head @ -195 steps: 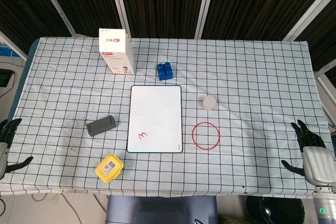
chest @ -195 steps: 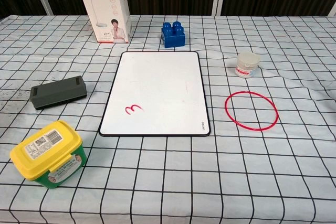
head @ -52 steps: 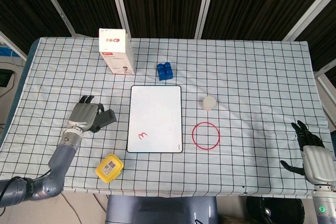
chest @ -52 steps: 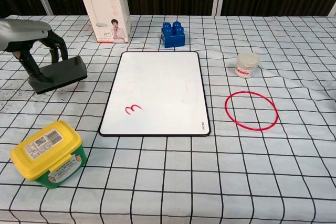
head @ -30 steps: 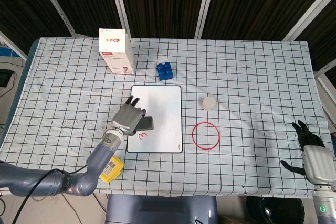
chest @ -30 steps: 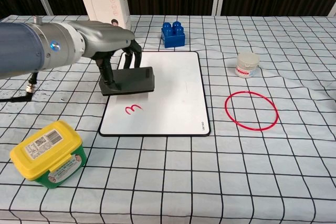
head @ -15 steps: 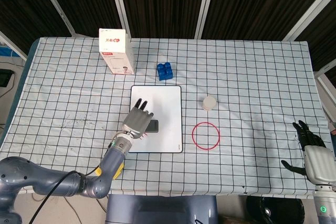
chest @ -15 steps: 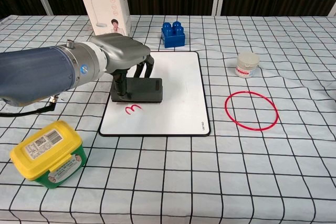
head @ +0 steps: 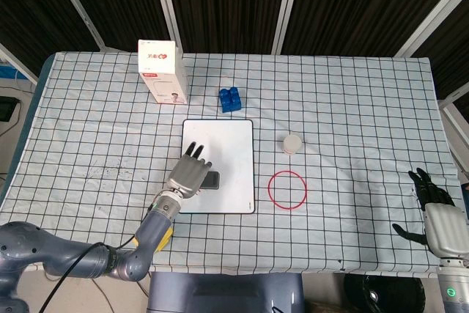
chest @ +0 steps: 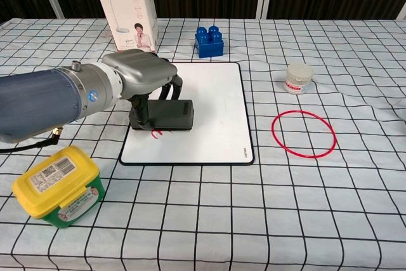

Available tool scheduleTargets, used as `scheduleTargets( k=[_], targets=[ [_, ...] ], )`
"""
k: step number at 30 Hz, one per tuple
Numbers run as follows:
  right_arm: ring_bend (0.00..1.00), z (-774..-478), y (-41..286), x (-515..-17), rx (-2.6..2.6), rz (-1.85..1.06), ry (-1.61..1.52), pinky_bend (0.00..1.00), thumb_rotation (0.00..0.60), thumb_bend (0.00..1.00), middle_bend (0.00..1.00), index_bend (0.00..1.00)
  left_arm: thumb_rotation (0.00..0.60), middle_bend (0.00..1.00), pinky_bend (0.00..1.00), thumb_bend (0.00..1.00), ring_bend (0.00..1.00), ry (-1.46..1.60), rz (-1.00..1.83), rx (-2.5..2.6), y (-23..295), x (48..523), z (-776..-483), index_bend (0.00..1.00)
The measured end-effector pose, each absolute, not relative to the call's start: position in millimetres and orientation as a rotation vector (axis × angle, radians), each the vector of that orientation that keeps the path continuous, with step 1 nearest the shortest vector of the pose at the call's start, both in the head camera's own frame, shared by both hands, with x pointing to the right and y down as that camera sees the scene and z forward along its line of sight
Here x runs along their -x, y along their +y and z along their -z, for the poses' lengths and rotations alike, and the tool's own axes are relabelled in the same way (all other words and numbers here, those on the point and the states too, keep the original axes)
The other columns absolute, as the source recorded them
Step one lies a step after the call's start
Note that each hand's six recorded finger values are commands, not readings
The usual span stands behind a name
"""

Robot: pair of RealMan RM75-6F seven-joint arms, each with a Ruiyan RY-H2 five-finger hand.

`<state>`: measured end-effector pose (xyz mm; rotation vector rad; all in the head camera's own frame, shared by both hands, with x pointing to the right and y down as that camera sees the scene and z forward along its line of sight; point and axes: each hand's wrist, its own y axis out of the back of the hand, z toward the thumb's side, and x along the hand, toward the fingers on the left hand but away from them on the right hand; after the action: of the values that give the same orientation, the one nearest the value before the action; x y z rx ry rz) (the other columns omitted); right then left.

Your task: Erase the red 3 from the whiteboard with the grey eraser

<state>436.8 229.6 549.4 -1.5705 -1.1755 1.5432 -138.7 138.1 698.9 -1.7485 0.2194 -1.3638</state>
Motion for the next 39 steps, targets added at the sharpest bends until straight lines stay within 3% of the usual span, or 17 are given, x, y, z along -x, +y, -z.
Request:
scheduleTargets(
  k=[19, 39],
  targets=[
    [0.18, -550, 230, -436, 1.571, -1.546, -1.172, 0.2, 0.6, 0.06, 0.05, 0.0, 0.6, 0.47, 0.06, 0.24, 0.05, 0.193, 1.353, 1.75, 161, 138, -684, 0.39],
    [0.18, -551, 230, -436, 1.578, -1.55, -1.175, 0.2, 0.6, 0.06, 0.05, 0.0, 0.6, 0.47, 0.06, 0.24, 0.05, 0.29, 1.414, 1.665, 115, 145, -719, 0.39]
  ],
)
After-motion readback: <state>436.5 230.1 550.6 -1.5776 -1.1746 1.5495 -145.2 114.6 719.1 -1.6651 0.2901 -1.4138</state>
